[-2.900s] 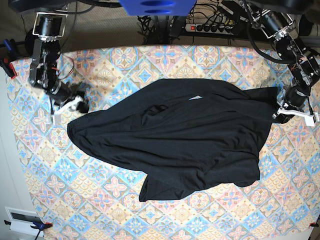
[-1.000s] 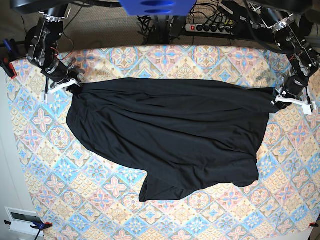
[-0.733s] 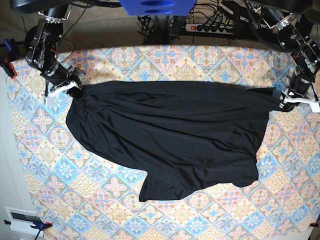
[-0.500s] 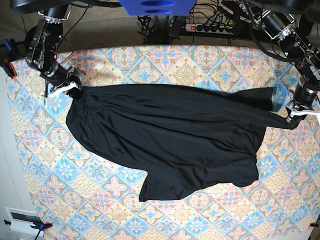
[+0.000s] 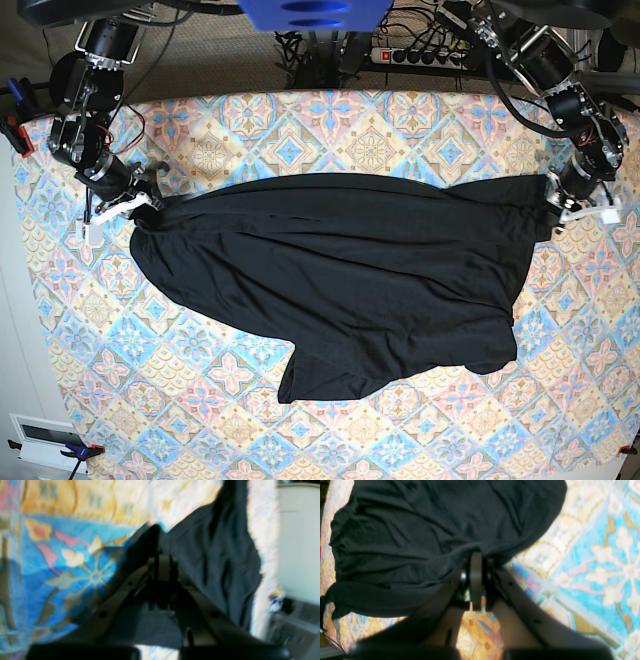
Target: Layout the t-shirt on the table in an organized manner, then fold the t-shirt properly
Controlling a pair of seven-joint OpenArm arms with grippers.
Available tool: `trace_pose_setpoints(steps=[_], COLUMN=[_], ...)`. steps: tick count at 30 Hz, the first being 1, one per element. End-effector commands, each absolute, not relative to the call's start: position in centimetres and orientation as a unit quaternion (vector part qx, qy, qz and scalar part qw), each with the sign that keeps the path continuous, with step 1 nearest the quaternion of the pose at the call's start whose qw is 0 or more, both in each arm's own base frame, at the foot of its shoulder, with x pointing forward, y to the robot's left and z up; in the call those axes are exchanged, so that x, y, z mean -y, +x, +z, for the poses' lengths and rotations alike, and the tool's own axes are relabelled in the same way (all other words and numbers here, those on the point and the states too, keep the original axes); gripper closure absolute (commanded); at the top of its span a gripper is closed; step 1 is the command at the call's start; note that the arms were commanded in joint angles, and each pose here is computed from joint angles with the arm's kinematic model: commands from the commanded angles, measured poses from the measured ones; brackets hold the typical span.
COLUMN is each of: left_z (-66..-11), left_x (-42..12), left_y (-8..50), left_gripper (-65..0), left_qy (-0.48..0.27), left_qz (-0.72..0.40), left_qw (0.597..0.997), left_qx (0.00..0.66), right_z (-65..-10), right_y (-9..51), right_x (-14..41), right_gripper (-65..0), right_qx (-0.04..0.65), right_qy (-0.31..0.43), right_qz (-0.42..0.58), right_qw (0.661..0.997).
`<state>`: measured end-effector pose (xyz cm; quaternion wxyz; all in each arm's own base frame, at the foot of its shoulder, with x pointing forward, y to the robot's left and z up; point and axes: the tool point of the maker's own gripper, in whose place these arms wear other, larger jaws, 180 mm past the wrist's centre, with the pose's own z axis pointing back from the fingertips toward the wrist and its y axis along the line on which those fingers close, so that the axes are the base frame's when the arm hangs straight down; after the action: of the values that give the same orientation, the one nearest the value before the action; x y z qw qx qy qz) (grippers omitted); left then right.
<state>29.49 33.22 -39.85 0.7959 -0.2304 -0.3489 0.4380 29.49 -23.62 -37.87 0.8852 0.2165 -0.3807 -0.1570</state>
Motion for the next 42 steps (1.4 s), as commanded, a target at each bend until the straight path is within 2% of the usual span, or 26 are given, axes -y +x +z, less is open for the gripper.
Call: trace_pose_setpoints(steps=[1,6,13,16,23,27,42], left_z=[-38.7,-40.3,-39.0,-38.8,-39.0,-40.0,-42.3], left_x=[-33.3,-31.8,-32.7,-33.5,-33.2,-32.7,-30.6], left_y=[30.2,28.8,26.6,26.5,25.2,23.6,22.8], left_gripper=[0.0,0.0,-0.7,-5.8,-22.8,-28.3,-29.8], left_qy=[-0.232,-0.217,-0.178,-0.169,-0.186,-0.196,-0.216], left_qz=[0.418,0.373,0.325,0.322,0.329,0.338,0.366], left_qw=[0.801,0.843,0.870,0.873,0.871,0.872,0.862], left_qx=[0.362,0.322,0.325,0.325,0.315,0.297,0.274], right_z=[-36.4,-36.1,-34.9,-34.9,-35.0,-34.9,-34.9], right_y=[30.4,30.8,32.1,32.1,32.1,32.1,32.1], right_x=[24.2,24.2,24.2,24.2,24.1,24.1,24.1], right_gripper=[0.0,0.0,0.0,0.0,0.0,0.0,0.0], right_qx=[0.406,0.410,0.427,0.426,0.426,0.426,0.427], right_qy=[0.216,0.216,0.219,0.220,0.221,0.220,0.220], right_qz=[-0.151,-0.149,-0.145,-0.146,-0.145,-0.145,-0.145], right_qw=[0.875,0.873,0.865,0.865,0.866,0.865,0.865])
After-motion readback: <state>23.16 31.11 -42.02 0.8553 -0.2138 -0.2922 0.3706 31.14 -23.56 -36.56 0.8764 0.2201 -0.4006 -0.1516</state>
